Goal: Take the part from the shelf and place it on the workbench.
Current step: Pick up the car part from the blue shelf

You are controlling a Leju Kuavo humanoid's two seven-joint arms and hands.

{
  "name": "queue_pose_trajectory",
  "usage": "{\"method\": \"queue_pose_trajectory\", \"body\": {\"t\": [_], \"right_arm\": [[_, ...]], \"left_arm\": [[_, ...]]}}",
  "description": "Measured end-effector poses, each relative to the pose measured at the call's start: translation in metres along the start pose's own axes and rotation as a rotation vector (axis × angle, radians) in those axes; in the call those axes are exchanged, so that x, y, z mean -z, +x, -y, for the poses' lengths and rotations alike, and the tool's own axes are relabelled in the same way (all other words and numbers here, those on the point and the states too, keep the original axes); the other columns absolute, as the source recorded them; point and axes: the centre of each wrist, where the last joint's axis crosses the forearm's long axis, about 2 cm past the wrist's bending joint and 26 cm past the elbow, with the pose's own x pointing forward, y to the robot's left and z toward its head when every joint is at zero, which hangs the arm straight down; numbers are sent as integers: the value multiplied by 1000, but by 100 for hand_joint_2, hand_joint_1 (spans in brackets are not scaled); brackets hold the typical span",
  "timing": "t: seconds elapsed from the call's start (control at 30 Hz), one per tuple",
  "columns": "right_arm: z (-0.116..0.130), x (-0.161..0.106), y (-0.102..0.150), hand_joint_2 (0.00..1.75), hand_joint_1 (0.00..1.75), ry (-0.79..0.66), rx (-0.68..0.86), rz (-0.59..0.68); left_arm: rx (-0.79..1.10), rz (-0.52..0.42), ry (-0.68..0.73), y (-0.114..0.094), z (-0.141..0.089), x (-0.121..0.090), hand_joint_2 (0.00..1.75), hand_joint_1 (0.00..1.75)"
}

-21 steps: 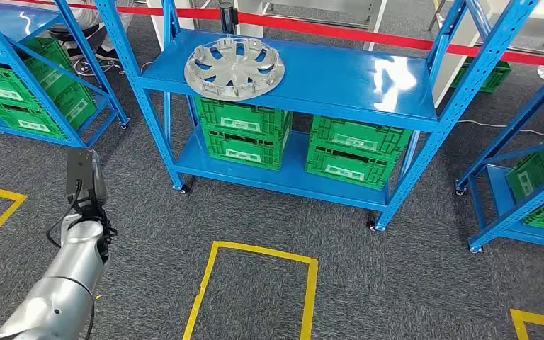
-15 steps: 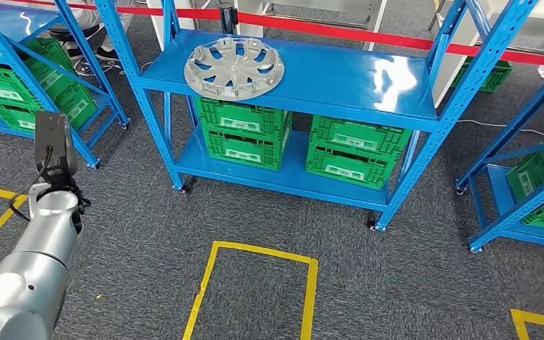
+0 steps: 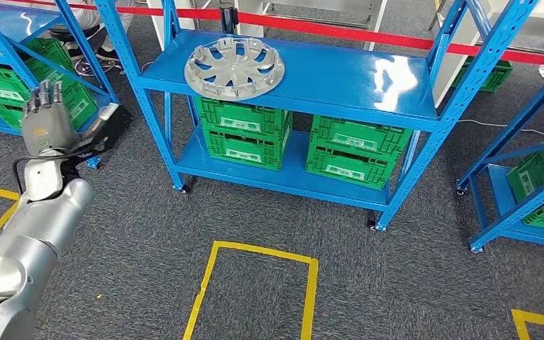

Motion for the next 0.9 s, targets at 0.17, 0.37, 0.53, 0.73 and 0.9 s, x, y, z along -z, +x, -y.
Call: {"method": "queue_pose_trajectory", "body": {"t": [0.17, 0.37, 0.53, 0.73, 0.9], "right_arm": [[0, 0, 0, 175, 0, -3, -4, -4], [2, -2, 1, 175, 0, -8, -7, -9], [2, -2, 2, 175, 0, -4, 1, -10], [4, -3, 2, 175, 0, -3, 10, -10], [5, -4, 1, 175, 0, -4, 17, -7]], "left_arm": [[307, 160, 32, 12, -1, 0, 0, 0], [555, 358, 94, 45, -24, 11, 0, 0], [672, 469, 67, 70, -20, 5, 0, 0], [677, 476, 62, 80, -17, 1, 0, 0], [674, 487, 42, 81, -8, -5, 0, 0]]}}
